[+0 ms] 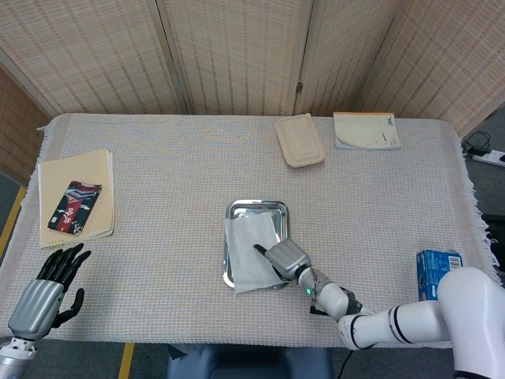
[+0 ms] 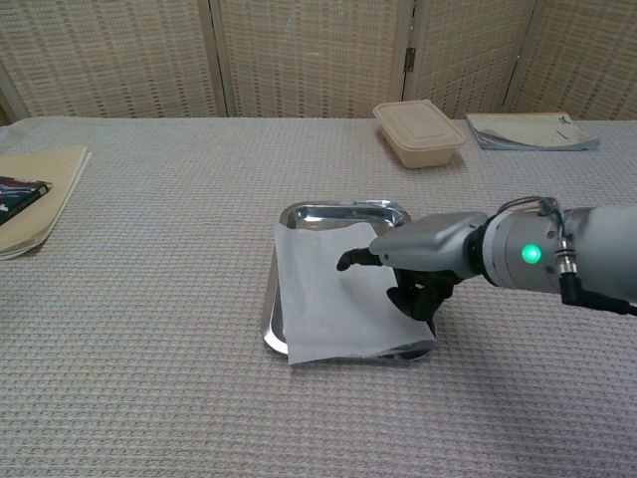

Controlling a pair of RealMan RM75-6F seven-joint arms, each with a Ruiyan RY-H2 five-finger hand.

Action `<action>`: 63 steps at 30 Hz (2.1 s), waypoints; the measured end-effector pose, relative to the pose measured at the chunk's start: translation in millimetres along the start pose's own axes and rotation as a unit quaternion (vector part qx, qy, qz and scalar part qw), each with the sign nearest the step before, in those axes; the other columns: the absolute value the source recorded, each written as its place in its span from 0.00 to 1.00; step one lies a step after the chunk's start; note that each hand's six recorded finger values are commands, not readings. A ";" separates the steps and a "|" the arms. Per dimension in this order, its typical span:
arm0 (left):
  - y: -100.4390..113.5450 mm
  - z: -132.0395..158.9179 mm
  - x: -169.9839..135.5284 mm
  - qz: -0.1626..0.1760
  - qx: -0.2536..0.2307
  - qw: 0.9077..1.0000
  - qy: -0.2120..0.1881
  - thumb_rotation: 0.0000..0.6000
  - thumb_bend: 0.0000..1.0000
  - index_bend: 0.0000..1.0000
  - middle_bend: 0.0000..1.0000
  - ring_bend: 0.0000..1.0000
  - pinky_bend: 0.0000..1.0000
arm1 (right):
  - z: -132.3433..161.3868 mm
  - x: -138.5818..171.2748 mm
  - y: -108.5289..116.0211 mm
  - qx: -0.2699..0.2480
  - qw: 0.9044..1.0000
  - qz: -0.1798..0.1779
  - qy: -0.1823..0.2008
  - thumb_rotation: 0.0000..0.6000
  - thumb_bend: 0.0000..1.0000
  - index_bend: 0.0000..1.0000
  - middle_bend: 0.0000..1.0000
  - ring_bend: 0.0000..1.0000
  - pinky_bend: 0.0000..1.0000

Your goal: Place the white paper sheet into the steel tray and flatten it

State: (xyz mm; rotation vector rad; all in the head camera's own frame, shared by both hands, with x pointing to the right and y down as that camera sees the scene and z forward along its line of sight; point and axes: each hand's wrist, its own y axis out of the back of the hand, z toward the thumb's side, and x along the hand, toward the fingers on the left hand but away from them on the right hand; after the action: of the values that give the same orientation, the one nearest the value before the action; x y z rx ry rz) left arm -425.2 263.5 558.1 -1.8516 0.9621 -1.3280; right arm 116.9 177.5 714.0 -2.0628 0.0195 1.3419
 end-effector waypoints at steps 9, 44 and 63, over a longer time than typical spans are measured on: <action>3.2 0.3 -2.4 0.003 -0.004 1.000 -0.002 1.00 0.67 0.00 0.00 0.00 0.00 | 20.4 -22.7 -4.4 -0.011 1.000 0.009 0.010 1.00 0.87 0.00 0.97 0.99 0.97; 4.3 2.0 -8.4 0.003 0.004 1.000 -0.001 1.00 0.67 0.00 0.00 0.00 0.00 | -16.3 1.5 -4.9 0.023 0.996 0.030 -0.082 1.00 0.87 0.00 0.97 1.00 0.97; 1.2 2.0 -7.1 0.001 0.012 1.000 0.000 1.00 0.67 0.00 0.00 0.00 0.00 | -34.6 77.1 2.8 0.017 0.999 0.009 -0.030 1.00 0.87 0.00 0.97 1.00 0.97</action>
State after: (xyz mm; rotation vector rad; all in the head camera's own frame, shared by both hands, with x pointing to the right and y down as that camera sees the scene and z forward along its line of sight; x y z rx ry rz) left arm -425.0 269.2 553.2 -1.8335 0.9434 -1.3322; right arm 180.2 182.4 658.1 -1.9991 0.0347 1.4043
